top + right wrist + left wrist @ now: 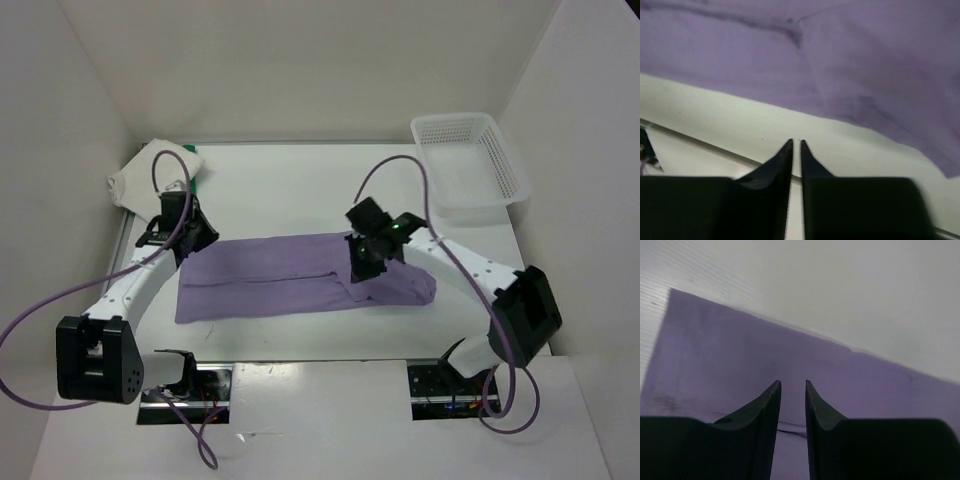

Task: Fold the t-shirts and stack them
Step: Fold the other side of the tshirt into a rectangle

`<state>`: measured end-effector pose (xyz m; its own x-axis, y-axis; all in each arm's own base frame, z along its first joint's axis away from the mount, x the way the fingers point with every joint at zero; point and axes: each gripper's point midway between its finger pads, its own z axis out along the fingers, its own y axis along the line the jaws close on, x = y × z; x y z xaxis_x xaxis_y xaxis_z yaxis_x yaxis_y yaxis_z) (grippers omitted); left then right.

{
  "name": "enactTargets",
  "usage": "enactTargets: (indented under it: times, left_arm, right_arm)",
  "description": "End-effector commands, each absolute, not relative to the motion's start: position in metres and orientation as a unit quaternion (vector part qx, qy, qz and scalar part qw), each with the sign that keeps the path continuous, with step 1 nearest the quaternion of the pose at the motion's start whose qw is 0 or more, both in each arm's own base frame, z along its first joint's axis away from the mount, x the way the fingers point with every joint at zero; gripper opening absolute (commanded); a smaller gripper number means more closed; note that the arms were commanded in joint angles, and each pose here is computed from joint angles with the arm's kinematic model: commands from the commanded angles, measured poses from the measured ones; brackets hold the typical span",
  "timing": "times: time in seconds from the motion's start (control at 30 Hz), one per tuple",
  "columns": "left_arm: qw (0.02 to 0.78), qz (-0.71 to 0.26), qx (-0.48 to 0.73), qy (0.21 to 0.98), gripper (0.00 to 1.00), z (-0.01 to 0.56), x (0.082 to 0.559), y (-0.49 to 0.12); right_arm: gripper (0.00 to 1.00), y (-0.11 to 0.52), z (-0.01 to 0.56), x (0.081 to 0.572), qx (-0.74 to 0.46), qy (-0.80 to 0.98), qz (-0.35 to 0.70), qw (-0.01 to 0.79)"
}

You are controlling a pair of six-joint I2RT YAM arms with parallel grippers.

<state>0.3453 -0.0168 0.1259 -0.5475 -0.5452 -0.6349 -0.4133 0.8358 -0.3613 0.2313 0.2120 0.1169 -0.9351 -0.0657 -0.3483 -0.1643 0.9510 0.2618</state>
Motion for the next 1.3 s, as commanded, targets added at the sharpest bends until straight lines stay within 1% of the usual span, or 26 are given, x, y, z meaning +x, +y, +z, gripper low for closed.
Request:
enactTargets:
  times: [0.0, 0.03, 0.1, 0.17, 0.2, 0.23, 0.37, 0.4, 0.47, 0.6, 0.7, 0.73, 0.8, 0.93, 1.0, 1.03, 1.13, 1.17, 1.27]
  left_arm:
    - [0.379, -0.128, -0.246, 0.883, 0.33, 0.117, 0.342, -0.056]
    - [0.377, -0.133, -0.244, 0.883, 0.33, 0.117, 0.341, -0.061]
    - [0.368, -0.14, -0.239, 0.888, 0.33, 0.11, 0.335, -0.07]
    - [0.364, -0.149, -0.235, 0.889, 0.33, 0.109, 0.331, -0.076]
    - [0.364, -0.152, -0.23, 0.89, 0.33, 0.109, 0.328, -0.079]
    - [0.365, -0.159, -0.233, 0.887, 0.33, 0.11, 0.329, -0.081]
    - [0.36, -0.157, -0.234, 0.889, 0.33, 0.104, 0.324, -0.08]
    - [0.36, -0.157, -0.234, 0.89, 0.33, 0.104, 0.324, -0.08]
    - [0.36, -0.157, -0.234, 0.89, 0.33, 0.104, 0.324, -0.08]
    - [0.356, -0.155, -0.234, 0.892, 0.32, 0.101, 0.324, -0.08]
    - [0.355, -0.157, -0.228, 0.893, 0.32, 0.101, 0.323, -0.082]
    - [0.355, -0.157, -0.228, 0.893, 0.32, 0.101, 0.323, -0.082]
    - [0.355, -0.157, -0.228, 0.893, 0.32, 0.101, 0.323, -0.082]
    - [0.36, -0.155, -0.229, 0.891, 0.32, 0.104, 0.324, -0.08]
    - [0.365, -0.157, -0.229, 0.889, 0.32, 0.108, 0.326, -0.081]
    - [0.375, -0.159, -0.223, 0.886, 0.32, 0.117, 0.332, -0.081]
    - [0.386, -0.159, -0.212, 0.884, 0.32, 0.13, 0.342, -0.082]
    - [0.39, -0.155, -0.214, 0.882, 0.32, 0.133, 0.346, -0.081]
    - [0.392, -0.151, -0.204, 0.884, 0.32, 0.14, 0.353, -0.081]
  right_arm:
    - [0.22, 0.247, 0.094, 0.222, -0.075, 0.971, 0.166, 0.155]
    - [0.29, 0.24, 0.086, 0.224, -0.071, 0.974, 0.146, 0.159]
    - [0.4, 0.234, 0.079, 0.229, -0.066, 0.976, 0.122, 0.166]
    - [0.44, 0.227, 0.07, 0.232, -0.063, 0.98, 0.096, 0.164]
    - [0.48, 0.225, 0.066, 0.23, -0.063, 0.982, 0.09, 0.156]
    - [0.5, 0.224, 0.063, 0.229, -0.063, 0.983, 0.086, 0.151]
    - [0.5, 0.22, 0.041, 0.224, -0.064, 0.987, 0.07, 0.131]
    - [0.5, 0.224, 0.042, 0.222, -0.07, 0.986, 0.082, 0.127]
    - [0.45, 0.228, 0.04, 0.226, -0.07, 0.984, 0.09, 0.136]
    - [0.4, 0.225, 0.022, 0.226, -0.066, 0.988, 0.072, 0.12]
    - [0.29, 0.22, 0.021, 0.232, -0.063, 0.988, 0.051, 0.13]
    - [0.23, 0.221, 0.026, 0.236, -0.061, 0.987, 0.052, 0.14]
    - [0.14, 0.219, 0.026, 0.237, -0.066, 0.986, 0.047, 0.144]
    - [0.0, 0.218, 0.026, 0.239, -0.071, 0.988, 0.035, 0.136]
    - [0.0, 0.222, 0.033, 0.238, -0.076, 0.987, 0.047, 0.135]
    - [0.0, 0.227, 0.049, 0.239, -0.084, 0.984, 0.066, 0.145]
    - [0.0, 0.239, 0.083, 0.232, -0.103, 0.975, 0.136, 0.142]
    - [0.0, 0.247, 0.093, 0.225, -0.119, 0.969, 0.177, 0.127]
    - [0.0, 0.249, 0.104, 0.218, -0.132, 0.957, 0.237, 0.101]
